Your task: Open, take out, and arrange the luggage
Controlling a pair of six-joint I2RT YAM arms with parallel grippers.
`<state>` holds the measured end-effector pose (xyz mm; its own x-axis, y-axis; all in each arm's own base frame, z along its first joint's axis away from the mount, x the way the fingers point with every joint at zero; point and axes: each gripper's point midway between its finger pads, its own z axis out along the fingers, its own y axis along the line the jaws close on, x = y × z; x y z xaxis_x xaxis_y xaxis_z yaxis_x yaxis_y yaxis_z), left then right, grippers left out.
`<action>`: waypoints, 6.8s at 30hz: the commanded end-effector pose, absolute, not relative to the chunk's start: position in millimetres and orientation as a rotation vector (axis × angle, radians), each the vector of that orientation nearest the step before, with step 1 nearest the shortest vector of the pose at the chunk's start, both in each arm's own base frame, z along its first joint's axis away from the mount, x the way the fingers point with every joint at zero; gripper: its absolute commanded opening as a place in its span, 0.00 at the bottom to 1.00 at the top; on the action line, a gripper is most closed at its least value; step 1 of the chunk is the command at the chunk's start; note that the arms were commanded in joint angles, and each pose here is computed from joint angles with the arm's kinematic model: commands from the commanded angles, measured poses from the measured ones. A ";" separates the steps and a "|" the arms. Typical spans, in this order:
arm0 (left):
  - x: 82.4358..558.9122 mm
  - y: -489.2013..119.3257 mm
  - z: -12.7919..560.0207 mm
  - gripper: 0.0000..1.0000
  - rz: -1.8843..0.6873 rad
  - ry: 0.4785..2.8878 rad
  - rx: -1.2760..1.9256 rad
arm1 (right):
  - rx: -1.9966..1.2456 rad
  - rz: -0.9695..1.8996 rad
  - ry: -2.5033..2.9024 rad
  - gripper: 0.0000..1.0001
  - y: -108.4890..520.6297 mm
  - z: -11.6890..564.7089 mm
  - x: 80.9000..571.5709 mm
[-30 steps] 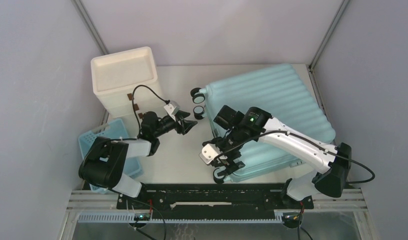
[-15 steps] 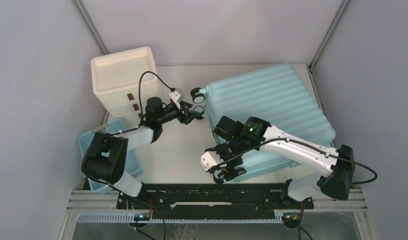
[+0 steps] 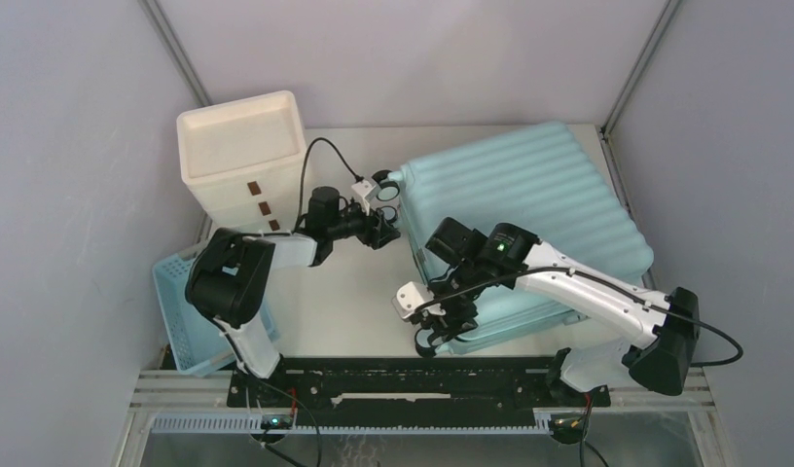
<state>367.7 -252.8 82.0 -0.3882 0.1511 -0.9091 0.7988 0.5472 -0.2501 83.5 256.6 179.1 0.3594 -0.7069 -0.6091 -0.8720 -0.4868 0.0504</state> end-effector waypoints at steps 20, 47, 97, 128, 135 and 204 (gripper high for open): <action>396.5 -289.6 144.6 0.54 -1.190 1.531 0.560 | -2.134 0.903 1.244 0.17 254.9 227.7 97.5; 424.1 -273.4 178.3 0.00 -1.130 1.547 0.319 | -2.141 0.890 1.276 0.17 247.7 217.7 96.3; 509.4 -241.9 193.7 0.00 -0.768 1.559 -0.194 | -2.112 0.880 1.281 0.16 247.1 214.3 94.7; 534.9 -228.0 189.9 0.01 -0.596 1.670 -0.024 | -2.096 0.844 1.278 0.16 245.7 213.3 98.1; 548.2 -237.8 190.5 0.05 -0.799 1.695 -0.156 | -2.096 0.833 1.274 0.16 247.5 212.6 100.6; 139.6 -353.6 238.6 0.95 -0.981 1.399 1.061 | -1.317 0.954 1.405 0.87 187.2 334.7 161.2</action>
